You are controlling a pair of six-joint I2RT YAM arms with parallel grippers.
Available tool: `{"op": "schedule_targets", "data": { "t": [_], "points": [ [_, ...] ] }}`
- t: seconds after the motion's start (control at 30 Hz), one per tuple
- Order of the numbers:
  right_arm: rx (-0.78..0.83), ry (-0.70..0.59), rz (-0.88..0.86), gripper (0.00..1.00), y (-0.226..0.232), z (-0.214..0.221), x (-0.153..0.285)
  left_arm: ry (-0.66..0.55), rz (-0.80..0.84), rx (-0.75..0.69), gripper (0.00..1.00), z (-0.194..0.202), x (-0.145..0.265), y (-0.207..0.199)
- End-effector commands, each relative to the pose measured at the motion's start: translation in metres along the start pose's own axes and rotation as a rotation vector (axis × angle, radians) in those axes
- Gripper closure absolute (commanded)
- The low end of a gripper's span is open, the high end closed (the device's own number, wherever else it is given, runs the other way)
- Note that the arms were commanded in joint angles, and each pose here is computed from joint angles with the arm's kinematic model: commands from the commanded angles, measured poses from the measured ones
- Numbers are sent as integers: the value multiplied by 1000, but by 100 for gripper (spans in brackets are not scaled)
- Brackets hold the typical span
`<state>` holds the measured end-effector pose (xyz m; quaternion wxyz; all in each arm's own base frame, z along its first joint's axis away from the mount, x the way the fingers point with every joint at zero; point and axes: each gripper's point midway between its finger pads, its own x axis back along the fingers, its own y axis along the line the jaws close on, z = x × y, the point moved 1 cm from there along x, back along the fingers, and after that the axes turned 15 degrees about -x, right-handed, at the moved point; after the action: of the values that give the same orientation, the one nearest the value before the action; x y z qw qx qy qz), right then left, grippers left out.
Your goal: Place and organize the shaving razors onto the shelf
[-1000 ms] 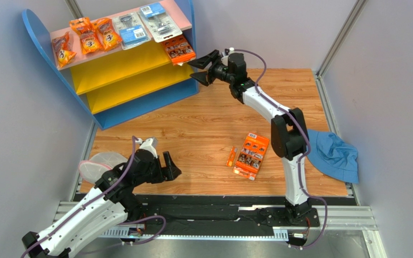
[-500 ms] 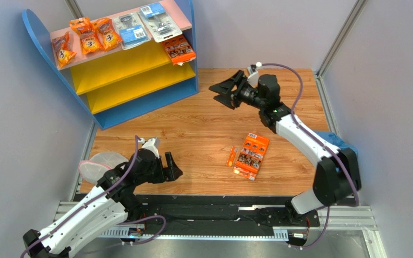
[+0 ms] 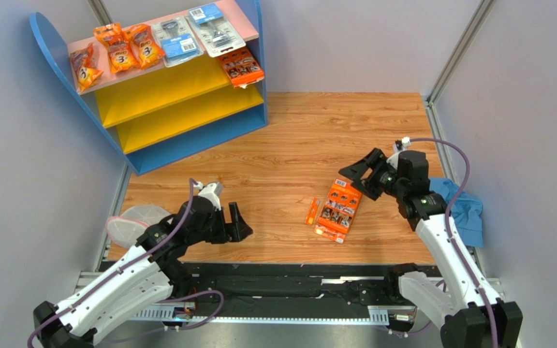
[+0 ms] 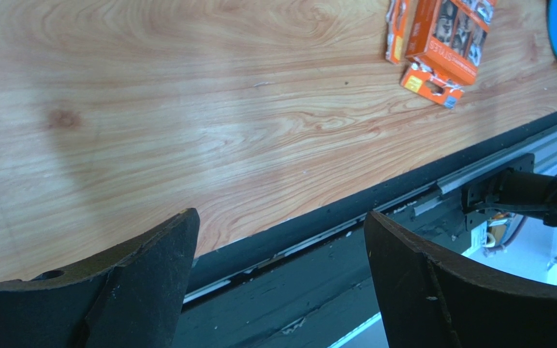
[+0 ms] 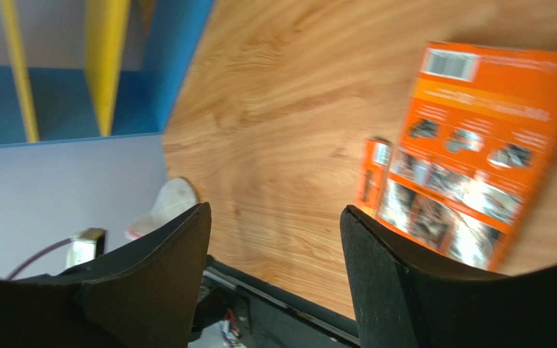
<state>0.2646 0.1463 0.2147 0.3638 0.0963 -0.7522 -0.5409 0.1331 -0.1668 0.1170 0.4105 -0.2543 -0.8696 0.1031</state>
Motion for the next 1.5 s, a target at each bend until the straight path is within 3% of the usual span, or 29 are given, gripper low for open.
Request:
{"op": "schedule_targets", "data": {
  "t": [0.0, 0.37, 0.83, 1.13, 1.47],
  "points": [
    [86, -61, 216, 29, -58, -7, 20, -87, 131, -44, 7, -39, -1, -35],
    [-33, -3, 396, 30, -145, -16, 8, -28, 334, -83, 7, -97, -61, -106],
    [-120, 156, 366, 39, -172, -6, -27, 102, 512, -77, 8, -122, -162, -162],
    [-149, 182, 326, 42, -171, -3, -39, 181, 474, -52, 8, -106, -205, -156],
    [-127, 257, 342, 43, -172, 17, -69, 270, 381, -3, 9, -72, -226, -131]
  ]
}}
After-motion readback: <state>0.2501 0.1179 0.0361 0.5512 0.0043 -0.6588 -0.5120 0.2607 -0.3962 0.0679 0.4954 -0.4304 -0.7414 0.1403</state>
